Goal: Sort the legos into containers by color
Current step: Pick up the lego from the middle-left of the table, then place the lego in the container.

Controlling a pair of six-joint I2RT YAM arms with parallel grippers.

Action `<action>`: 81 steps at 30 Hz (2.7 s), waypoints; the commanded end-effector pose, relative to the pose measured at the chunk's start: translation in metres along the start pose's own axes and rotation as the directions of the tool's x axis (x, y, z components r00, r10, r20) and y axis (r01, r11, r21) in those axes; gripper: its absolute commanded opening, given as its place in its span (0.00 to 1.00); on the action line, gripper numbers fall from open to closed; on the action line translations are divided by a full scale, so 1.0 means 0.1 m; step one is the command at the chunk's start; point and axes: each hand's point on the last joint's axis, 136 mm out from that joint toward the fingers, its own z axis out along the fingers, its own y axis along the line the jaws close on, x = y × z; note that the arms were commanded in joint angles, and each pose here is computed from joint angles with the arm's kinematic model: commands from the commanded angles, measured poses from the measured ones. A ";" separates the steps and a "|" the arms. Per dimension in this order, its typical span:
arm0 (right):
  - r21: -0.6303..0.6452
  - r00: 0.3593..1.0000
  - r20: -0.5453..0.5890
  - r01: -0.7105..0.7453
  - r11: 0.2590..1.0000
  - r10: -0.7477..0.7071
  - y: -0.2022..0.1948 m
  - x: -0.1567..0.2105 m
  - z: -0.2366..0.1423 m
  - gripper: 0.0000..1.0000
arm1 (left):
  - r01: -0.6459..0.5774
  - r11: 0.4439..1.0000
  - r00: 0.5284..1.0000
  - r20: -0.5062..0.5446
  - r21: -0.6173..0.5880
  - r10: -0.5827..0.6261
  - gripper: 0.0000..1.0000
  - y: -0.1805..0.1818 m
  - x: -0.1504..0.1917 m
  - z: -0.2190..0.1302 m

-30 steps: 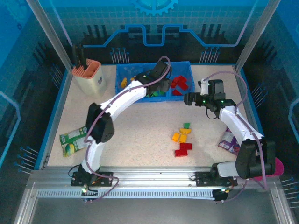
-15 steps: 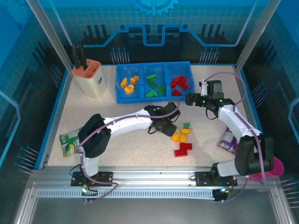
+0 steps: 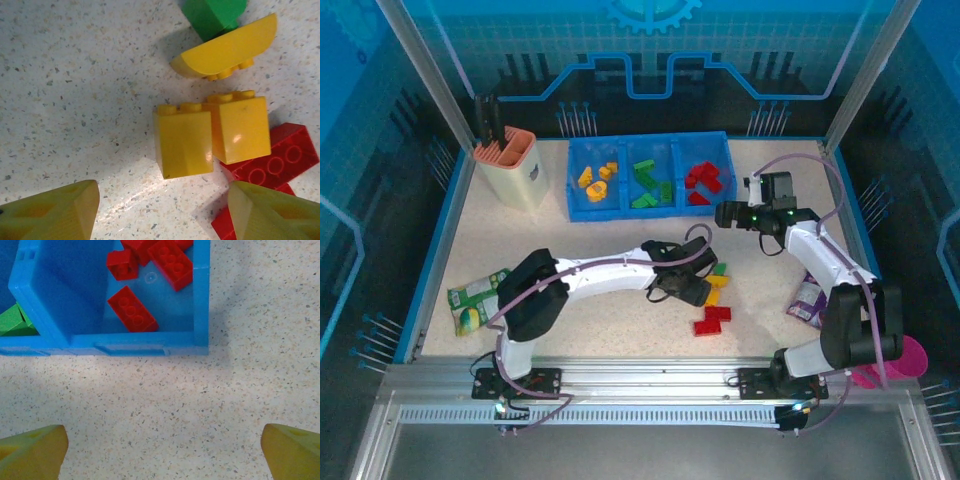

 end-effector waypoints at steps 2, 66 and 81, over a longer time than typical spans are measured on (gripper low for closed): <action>-0.022 1.000 -0.002 -0.009 1.000 0.008 0.00 -0.07 -0.01 1.00 | 0.029 1.000 0.999 -0.031 0.001 -0.029 0.70 -0.03 0.03 0.12; -0.007 0.997 -0.082 0.008 1.000 -0.008 -0.04 0.07 0.15 1.00 | 0.219 0.955 0.904 0.411 -0.200 -0.121 0.28 1.82 -1.57 -0.89; -0.004 0.993 -0.120 0.012 1.000 -0.013 0.01 0.21 0.10 1.00 | 0.476 0.823 0.779 0.584 -0.311 -0.229 0.30 3.36 -1.97 -1.08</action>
